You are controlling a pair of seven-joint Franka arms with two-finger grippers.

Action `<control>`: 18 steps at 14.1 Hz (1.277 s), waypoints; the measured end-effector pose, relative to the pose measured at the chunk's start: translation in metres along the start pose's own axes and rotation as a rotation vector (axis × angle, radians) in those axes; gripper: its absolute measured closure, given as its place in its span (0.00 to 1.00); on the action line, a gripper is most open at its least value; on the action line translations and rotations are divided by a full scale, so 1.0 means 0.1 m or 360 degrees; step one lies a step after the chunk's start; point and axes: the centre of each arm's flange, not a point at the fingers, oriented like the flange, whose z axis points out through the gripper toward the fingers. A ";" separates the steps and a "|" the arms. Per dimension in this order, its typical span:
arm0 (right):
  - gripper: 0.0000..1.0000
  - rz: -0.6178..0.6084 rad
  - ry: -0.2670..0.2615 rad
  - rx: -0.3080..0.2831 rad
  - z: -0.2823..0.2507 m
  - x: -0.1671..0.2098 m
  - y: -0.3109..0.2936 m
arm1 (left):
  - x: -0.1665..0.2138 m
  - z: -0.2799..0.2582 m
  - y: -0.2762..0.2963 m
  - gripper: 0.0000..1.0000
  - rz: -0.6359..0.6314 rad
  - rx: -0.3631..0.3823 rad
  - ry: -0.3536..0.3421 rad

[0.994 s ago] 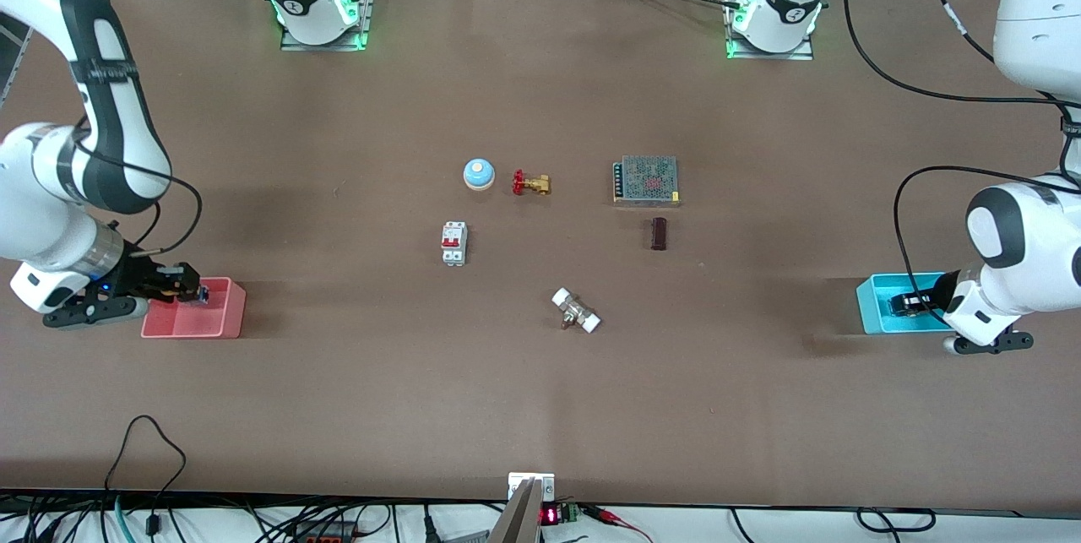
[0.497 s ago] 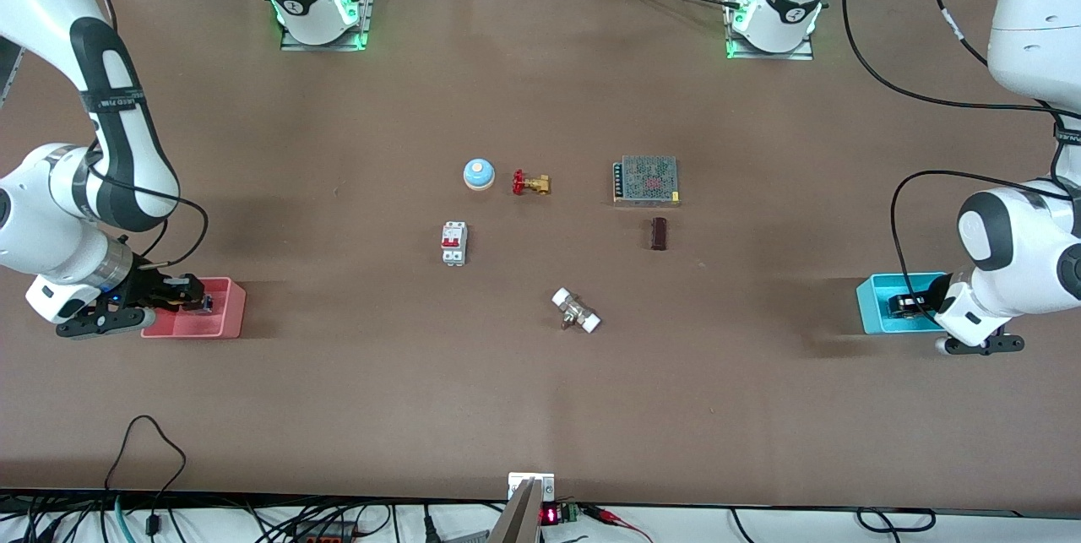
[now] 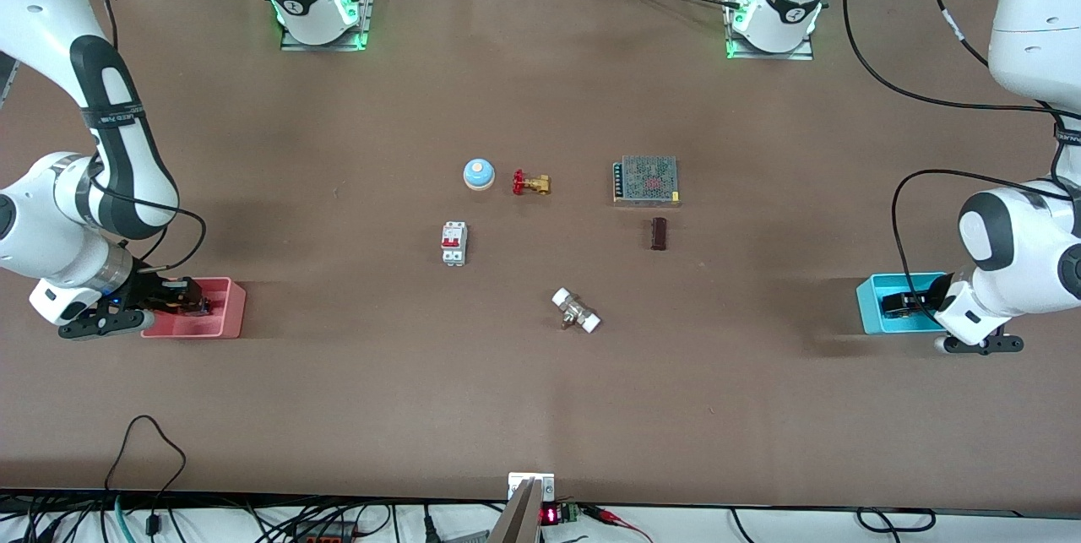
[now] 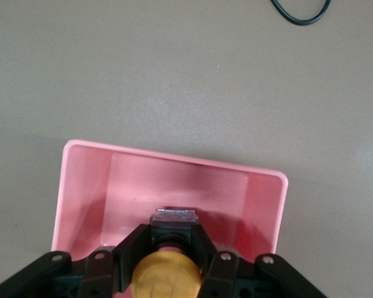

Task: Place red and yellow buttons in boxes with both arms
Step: 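Lower the yellow button into the pink box while the left gripper lowers red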

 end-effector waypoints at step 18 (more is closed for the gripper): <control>0.00 -0.0042 -0.0030 0.0059 -0.22 0.13 -0.26 | -0.30 -2.40 1.34 0.00 -0.0007 -0.0112 -0.0377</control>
